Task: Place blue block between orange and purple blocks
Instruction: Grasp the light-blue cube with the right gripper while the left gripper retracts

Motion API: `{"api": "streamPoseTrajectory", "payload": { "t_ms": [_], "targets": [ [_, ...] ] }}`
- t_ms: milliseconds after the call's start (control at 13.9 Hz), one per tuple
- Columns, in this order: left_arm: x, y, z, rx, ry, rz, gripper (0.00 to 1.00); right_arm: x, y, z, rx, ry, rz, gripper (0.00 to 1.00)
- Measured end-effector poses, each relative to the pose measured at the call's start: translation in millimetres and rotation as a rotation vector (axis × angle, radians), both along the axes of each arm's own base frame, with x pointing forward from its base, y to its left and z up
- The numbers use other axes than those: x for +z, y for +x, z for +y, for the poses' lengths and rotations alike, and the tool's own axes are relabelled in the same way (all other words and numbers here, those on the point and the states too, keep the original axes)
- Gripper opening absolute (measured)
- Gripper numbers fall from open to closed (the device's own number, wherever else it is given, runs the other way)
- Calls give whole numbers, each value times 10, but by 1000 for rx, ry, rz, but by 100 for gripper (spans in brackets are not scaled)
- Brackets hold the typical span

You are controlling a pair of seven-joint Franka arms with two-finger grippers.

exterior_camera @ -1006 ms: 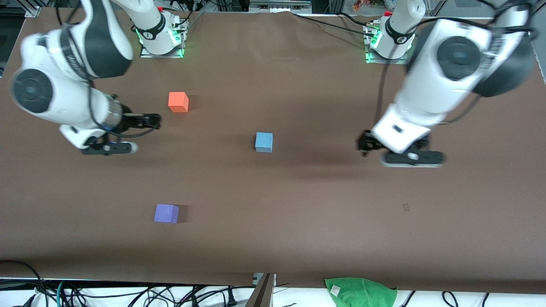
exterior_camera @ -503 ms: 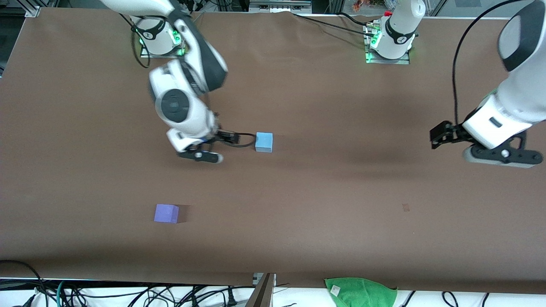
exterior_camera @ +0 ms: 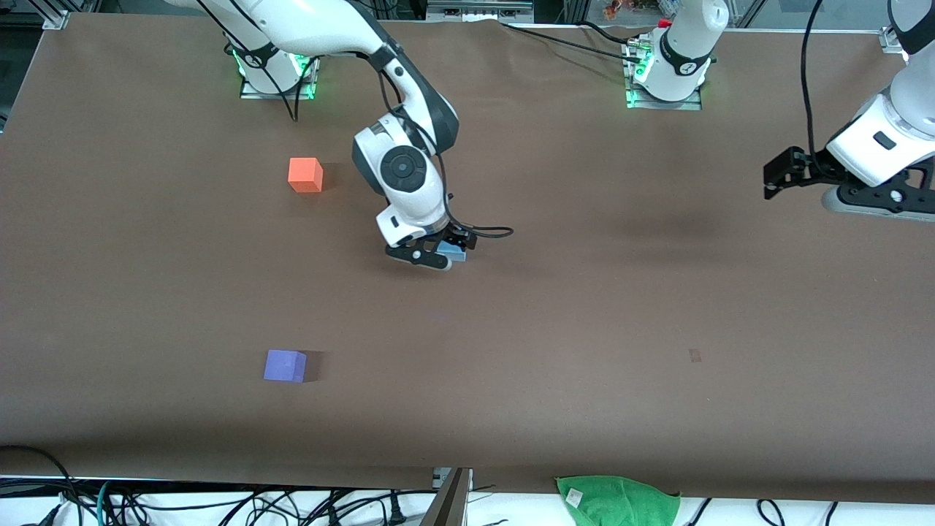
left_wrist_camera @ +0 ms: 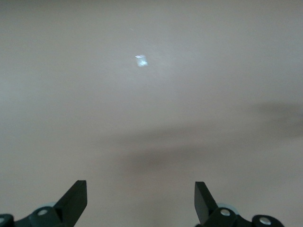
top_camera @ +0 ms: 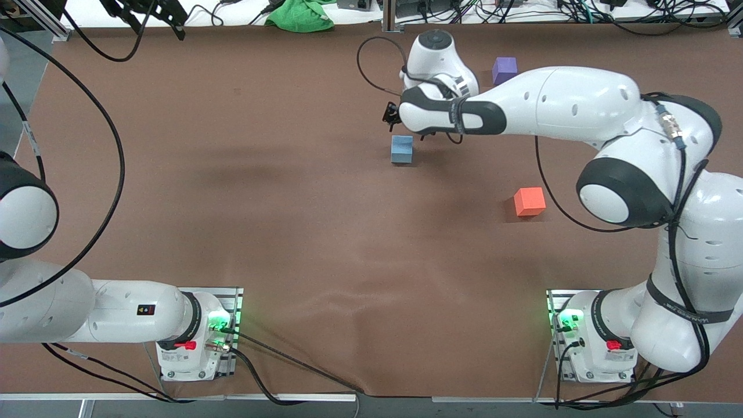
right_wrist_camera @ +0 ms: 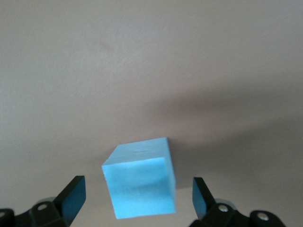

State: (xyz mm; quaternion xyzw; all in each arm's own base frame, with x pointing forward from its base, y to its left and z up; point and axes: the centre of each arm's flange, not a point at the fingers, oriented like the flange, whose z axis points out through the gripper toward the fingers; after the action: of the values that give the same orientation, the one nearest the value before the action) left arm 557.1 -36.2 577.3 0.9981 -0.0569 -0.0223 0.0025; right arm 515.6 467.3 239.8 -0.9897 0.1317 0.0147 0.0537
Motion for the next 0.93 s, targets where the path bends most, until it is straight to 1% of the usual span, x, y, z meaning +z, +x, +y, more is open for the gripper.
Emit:
{"api": "streamPoseTrajectory", "payload": {
  "t_ms": [144, 215, 359, 503, 646, 718, 790, 934],
  "targets": [
    [-131, -4, 37, 10, -17, 11, 100, -188, -91, 94, 17, -3, -3, 100],
    [-167, 6, 45, 14, -22, 4, 100, -263, -121, 126, 22, -2, -7, 100],
    [-195, 36, 75, 21, -27, -17, 100, -358, -141, 155, 25, 3, -17, 100],
    [-194, 37, 76, 22, -27, -17, 100, -398, -132, 145, 23, 3, -20, 97],
    [-194, 36, 71, 23, -27, -17, 100, -409, -129, 131, 21, 0, -20, 76],
    [-195, 36, 73, 26, -27, -17, 100, -406, -125, 126, 21, 0, -20, 63],
    [-195, 37, 90, 29, -25, -17, 100, -400, -121, 124, 20, 0, -21, 61],
    [-195, 41, 200, 48, -22, -18, 100, -378, -90, 99, 31, -1, -29, 61]
  ]
}}
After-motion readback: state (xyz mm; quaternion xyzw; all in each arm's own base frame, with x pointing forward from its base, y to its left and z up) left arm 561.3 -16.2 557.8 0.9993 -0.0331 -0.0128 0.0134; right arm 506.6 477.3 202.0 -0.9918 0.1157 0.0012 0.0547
